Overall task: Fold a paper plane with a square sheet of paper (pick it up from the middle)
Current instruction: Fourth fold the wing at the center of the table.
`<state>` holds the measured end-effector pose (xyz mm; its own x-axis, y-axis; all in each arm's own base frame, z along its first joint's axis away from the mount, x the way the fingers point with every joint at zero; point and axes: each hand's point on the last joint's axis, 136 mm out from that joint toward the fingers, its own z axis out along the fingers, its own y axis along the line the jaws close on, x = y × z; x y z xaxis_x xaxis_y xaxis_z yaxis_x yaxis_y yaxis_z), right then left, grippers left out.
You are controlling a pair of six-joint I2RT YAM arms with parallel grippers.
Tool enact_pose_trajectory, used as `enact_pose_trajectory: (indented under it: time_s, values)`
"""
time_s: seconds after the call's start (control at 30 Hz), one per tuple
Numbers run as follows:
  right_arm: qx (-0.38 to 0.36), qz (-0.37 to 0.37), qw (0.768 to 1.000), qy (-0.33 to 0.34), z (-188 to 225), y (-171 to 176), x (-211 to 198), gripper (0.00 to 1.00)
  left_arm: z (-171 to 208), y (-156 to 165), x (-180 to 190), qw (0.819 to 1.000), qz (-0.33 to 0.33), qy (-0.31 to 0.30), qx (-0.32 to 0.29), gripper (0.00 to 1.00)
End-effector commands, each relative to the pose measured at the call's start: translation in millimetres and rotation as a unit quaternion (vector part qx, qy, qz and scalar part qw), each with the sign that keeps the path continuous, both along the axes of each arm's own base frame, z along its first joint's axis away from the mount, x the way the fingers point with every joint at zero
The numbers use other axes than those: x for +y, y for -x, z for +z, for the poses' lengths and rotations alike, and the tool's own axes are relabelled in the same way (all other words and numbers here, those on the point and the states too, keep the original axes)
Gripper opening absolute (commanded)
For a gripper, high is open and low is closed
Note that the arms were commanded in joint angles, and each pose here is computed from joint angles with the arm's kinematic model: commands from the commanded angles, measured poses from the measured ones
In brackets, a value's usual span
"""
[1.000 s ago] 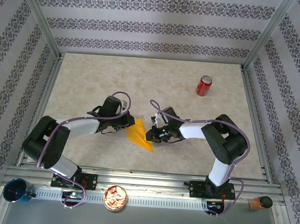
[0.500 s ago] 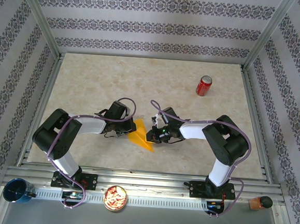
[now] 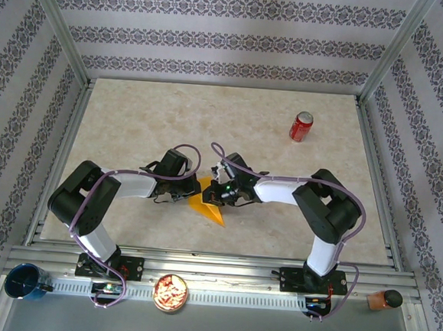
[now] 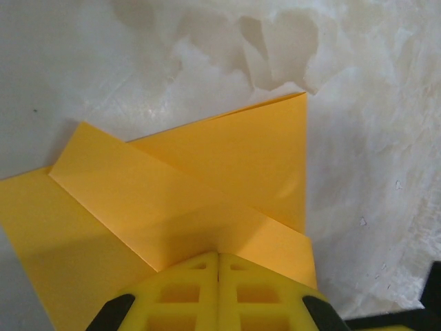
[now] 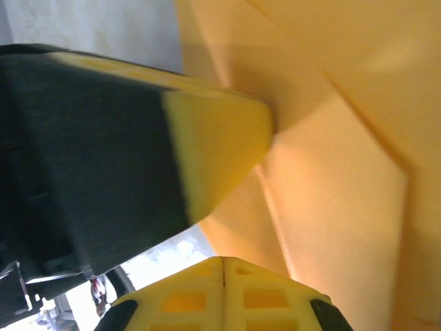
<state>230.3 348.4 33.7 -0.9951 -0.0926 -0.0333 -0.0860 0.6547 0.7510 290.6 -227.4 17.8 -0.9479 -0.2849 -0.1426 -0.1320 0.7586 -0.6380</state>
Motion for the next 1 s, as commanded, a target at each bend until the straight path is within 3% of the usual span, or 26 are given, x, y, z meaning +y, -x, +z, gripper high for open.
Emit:
enact_pose_trajectory:
  time_s: [0.0,0.23,0.97]
  values:
    - [0.01,-0.007,1.0,0.014,-11.0,-2.3,3.3,0.03,-13.3,10.0,9.6,1.0,0.003,-0.026,0.017,0.03]
    - [0.041,-0.013,0.997,0.058,-43.1,23.6,-27.4,0.05,-17.6,12.9,12.7,0.999,0.009,-0.027,0.019,0.03]
    - [0.06,0.002,0.996,0.07,-42.2,102.3,-96.8,0.1,-26.4,16.2,21.5,0.999,0.028,-0.026,0.029,0.01]
